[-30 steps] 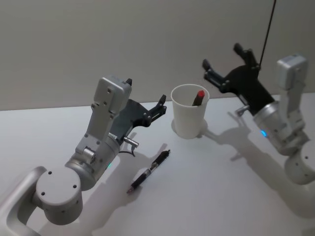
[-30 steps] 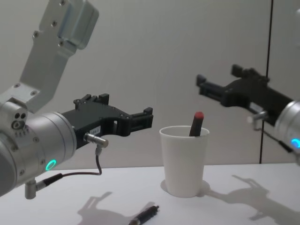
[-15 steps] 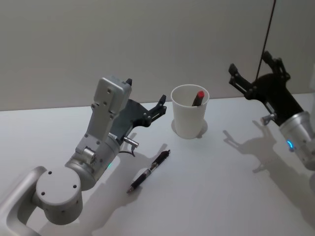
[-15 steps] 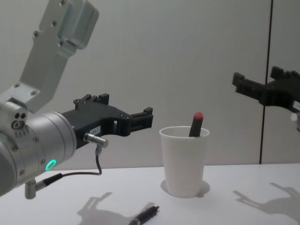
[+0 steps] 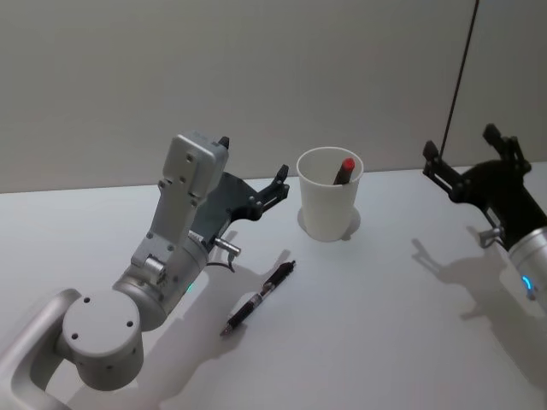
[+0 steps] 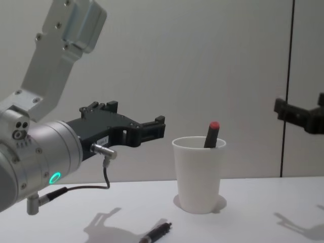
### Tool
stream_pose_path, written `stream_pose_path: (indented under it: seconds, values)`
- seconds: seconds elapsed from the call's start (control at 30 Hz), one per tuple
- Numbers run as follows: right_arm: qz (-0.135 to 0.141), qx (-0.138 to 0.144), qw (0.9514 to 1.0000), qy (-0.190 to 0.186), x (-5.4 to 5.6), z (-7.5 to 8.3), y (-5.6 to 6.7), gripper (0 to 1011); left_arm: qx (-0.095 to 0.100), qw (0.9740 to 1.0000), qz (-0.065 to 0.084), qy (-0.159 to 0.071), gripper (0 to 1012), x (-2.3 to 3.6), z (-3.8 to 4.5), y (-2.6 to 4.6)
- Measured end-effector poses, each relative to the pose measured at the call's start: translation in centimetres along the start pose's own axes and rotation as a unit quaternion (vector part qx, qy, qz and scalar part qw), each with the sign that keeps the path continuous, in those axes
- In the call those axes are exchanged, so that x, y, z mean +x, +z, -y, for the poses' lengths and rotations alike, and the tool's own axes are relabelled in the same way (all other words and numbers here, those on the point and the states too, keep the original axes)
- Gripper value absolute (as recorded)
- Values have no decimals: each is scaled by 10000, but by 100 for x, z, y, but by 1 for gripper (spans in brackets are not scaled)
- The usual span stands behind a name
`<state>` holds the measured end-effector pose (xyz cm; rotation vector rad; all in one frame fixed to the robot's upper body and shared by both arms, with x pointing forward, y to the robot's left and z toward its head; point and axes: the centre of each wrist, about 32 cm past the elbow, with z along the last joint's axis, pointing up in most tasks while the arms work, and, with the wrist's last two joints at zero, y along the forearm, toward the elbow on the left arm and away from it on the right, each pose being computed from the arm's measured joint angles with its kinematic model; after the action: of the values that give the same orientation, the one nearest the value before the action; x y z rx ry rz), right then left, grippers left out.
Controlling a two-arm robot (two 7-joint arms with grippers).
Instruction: Place the pen into the pen holder.
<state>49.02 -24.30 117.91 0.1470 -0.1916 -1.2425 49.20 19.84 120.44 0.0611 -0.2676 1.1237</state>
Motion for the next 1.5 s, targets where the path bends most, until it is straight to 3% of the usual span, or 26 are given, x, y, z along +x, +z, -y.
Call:
stream_pose_path:
  seconds: [0.17, 0.4, 0.97, 1.5]
  values:
    - [155, -233, 9995, -159, -25, 110, 4, 1001, 0, 10000, 0, 0, 1001, 0, 0, 0]
    - [144, -260, 9994, -150, -31, 125, 14, 1001, 0, 10000, 0, 0, 1001, 0, 0, 0]
    - [-107, -759, 9970, 89, -187, 384, 190, 1001, 0, 10000, 0, -1, 1001, 0, 0, 0]
    - [-123, -776, 9969, 100, -195, 394, 198, 1002, 0, 10000, 0, -1, 1001, 0, 0, 0]
